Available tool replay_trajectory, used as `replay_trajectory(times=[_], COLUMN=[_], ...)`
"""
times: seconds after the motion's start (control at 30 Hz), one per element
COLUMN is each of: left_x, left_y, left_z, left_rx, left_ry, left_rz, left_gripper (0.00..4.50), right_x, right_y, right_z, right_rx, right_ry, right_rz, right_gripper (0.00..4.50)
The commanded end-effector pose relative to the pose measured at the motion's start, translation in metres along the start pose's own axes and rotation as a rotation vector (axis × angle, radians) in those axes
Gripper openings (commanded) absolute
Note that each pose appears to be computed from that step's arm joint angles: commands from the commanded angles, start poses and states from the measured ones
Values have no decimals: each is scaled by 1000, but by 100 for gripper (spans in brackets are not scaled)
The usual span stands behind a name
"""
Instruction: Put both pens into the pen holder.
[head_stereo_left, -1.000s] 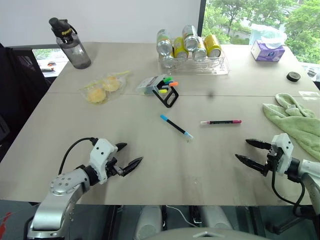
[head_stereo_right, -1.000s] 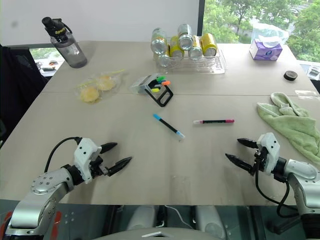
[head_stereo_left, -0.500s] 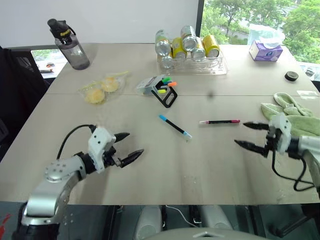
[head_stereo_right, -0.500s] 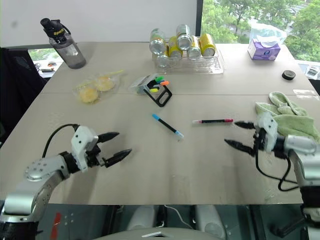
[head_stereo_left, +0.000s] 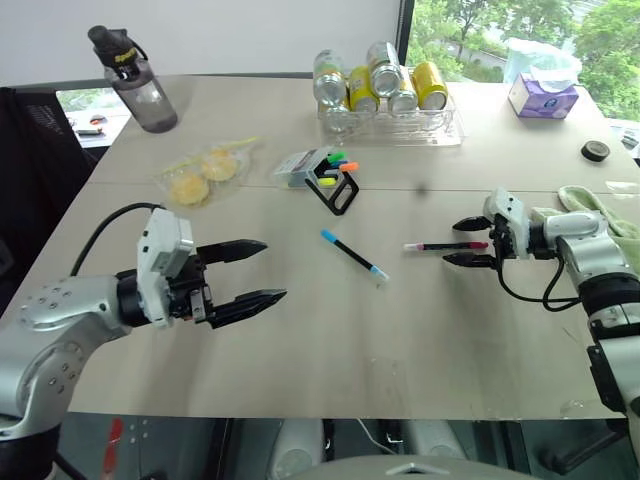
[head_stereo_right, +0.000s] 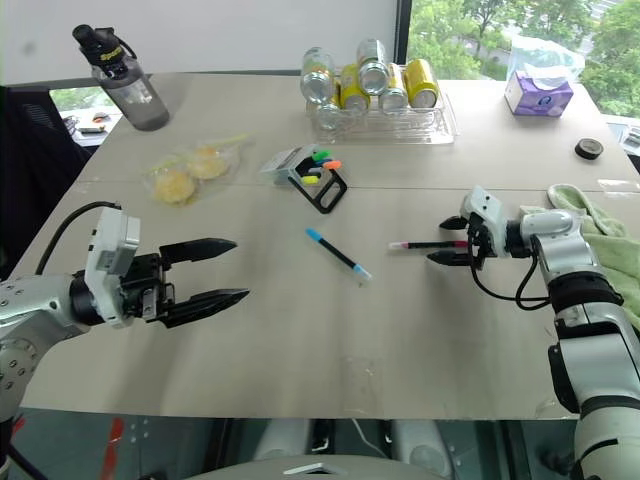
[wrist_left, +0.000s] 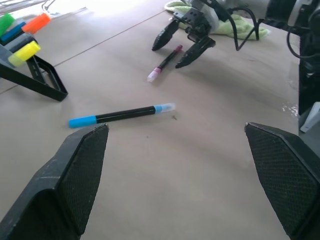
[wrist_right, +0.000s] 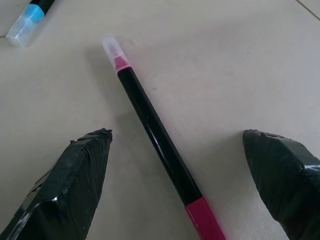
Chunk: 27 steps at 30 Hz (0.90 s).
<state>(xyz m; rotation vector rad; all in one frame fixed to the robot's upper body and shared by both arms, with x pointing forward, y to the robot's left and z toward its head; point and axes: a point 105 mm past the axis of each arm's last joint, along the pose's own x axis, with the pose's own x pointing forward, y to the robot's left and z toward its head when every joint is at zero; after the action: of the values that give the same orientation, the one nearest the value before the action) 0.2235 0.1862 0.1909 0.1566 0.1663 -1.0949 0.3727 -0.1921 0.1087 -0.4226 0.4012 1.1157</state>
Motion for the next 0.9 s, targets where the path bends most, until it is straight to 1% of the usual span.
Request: replay_trajectory(times=[0.03,0.07,0.17,0.2,0.23,0.27,0.33,0.43,0.5,0.53,0.57,0.63,0.67,0.73,0.8,0.87,0.9], left_x=[-3,-2,0,1,2,4,7,12,16,19,22,34,42,55,71,86,90], left_y=[-5,-5,-4,-4,-4,-4,-6,-4,3,8,15,30,33,32,36,40,41], left_z=[9,8,7,7,7,8,10,13,11,11,12,17,22,27,37,43,45], left_rx=[51,50,53,55,59,64,69,71,66,57,31,-7,-71,-148,-218,-273,-289], left_ry=[-4,-3,2,3,6,8,0,-16,-32,-50,-103,-209,-272,-326,-412,-466,-482], left_rz=[-4,-3,-9,-13,-22,-32,-51,-54,-13,20,59,156,158,131,124,114,108], left_gripper=[450,450,450,450,450,450,450,450,450,450,450,450,450,450,450,450,450], right_x=[-2,-3,-6,-6,-8,-10,-14,-22,-29,-32,-35,-37,-35,-32,-24,-16,-15], right_y=[2,2,4,4,5,5,7,12,15,17,20,31,40,55,75,92,97], right_z=[-6,-8,-12,-13,-14,-16,-18,-14,-11,-7,1,25,41,62,91,116,123], right_rx=[-17,-15,-14,-14,-18,-24,-30,-11,-1,8,21,55,68,94,110,140,157], right_ry=[35,47,60,61,67,76,82,37,3,-24,-69,-192,-267,-356,-469,-577,-607], right_rz=[22,21,22,22,18,14,6,-18,-51,-71,-86,-94,-83,-64,-25,11,20], right_gripper=[365,324,164,145,114,62,2,2,2,2,2,2,2,2,2,2,2])
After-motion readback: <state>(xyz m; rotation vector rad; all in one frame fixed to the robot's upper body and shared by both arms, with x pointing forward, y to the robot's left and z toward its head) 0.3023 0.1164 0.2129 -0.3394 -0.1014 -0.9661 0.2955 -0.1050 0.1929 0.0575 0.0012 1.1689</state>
